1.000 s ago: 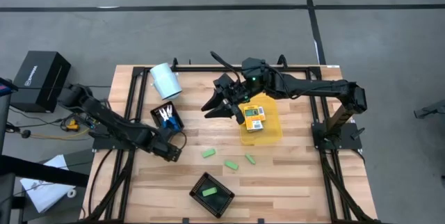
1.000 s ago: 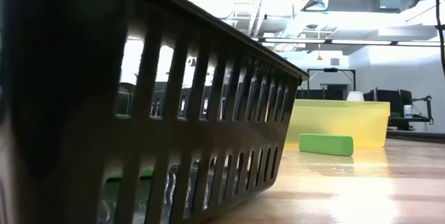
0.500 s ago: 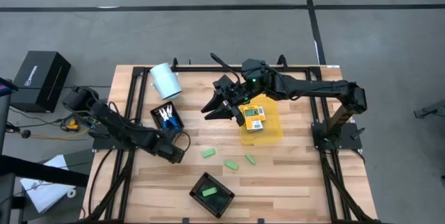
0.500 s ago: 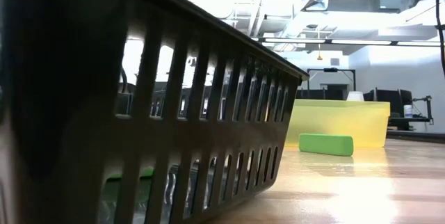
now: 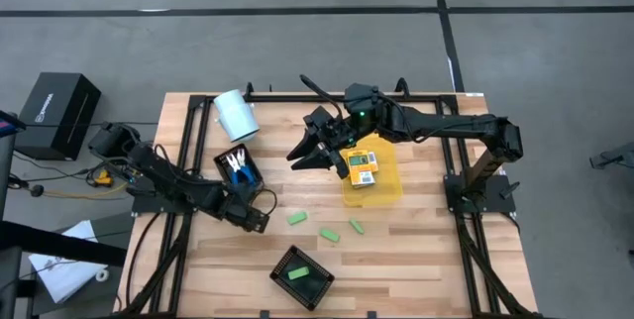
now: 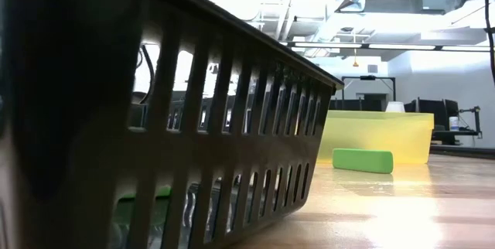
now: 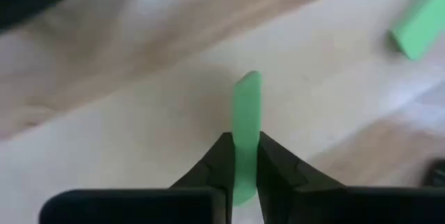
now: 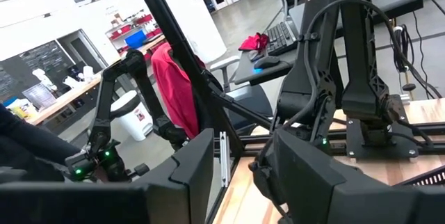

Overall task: Pick & Place School Supplies
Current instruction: Put the green eraser into the bottom black bin

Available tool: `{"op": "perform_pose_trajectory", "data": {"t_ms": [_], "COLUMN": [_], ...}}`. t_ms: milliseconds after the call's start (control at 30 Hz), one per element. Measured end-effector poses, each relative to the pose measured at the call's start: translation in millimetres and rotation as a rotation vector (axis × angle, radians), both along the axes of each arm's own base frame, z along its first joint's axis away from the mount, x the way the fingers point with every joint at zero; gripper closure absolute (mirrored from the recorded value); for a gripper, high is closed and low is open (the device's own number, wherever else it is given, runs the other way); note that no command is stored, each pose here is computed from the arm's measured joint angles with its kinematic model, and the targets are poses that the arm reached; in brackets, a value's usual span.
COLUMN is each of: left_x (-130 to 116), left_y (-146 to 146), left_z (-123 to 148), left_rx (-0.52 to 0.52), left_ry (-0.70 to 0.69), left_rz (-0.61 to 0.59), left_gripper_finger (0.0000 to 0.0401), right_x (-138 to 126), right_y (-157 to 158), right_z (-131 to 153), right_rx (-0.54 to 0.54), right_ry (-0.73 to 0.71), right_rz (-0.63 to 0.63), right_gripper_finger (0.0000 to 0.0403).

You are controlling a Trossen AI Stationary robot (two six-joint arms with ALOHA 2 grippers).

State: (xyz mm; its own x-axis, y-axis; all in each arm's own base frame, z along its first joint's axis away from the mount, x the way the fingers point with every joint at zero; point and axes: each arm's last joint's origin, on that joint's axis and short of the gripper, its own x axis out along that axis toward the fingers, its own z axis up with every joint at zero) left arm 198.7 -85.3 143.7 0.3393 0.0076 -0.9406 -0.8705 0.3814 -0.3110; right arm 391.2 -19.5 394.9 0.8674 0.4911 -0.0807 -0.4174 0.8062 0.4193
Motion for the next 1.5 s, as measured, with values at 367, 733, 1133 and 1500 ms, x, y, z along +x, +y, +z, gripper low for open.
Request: {"op": "perform_pose_trajectory", "data": {"t_ms": [367,733,1133,1500], "left_x": [22.0,24.2,47.0,90.7], "left_y": [-13.0,-26.6,-42.9,-69.8], "left_z": [31.2,72.0,49.6,23.1], "left_rx": [-0.099,-0.201,-0.250,-0.296], "left_ry": [-0.400,-0.726,-0.620,-0.554], "left_rz": [-0.069,-0.428,-0.633,-0.787], "left_gripper_finger": [0.0377,0.0378,0.0378,0.0378], "right_x": [0.1,-0.1,-0.5,-0.8], "right_y": [0.0,-3.7,-10.3,-13.4], "right_z": [1.0,1.3,1.7,1.8], "right_rx": [-0.009,-0.020,-0.020,-0.019], "right_ry": [-0.015,-0.025,-0.028,-0.028], "right_rz": [0.002,-0.006,-0.024,-0.032], "right_gripper_finger": [0.0262,0.0262,0.0262,0.0262]}}
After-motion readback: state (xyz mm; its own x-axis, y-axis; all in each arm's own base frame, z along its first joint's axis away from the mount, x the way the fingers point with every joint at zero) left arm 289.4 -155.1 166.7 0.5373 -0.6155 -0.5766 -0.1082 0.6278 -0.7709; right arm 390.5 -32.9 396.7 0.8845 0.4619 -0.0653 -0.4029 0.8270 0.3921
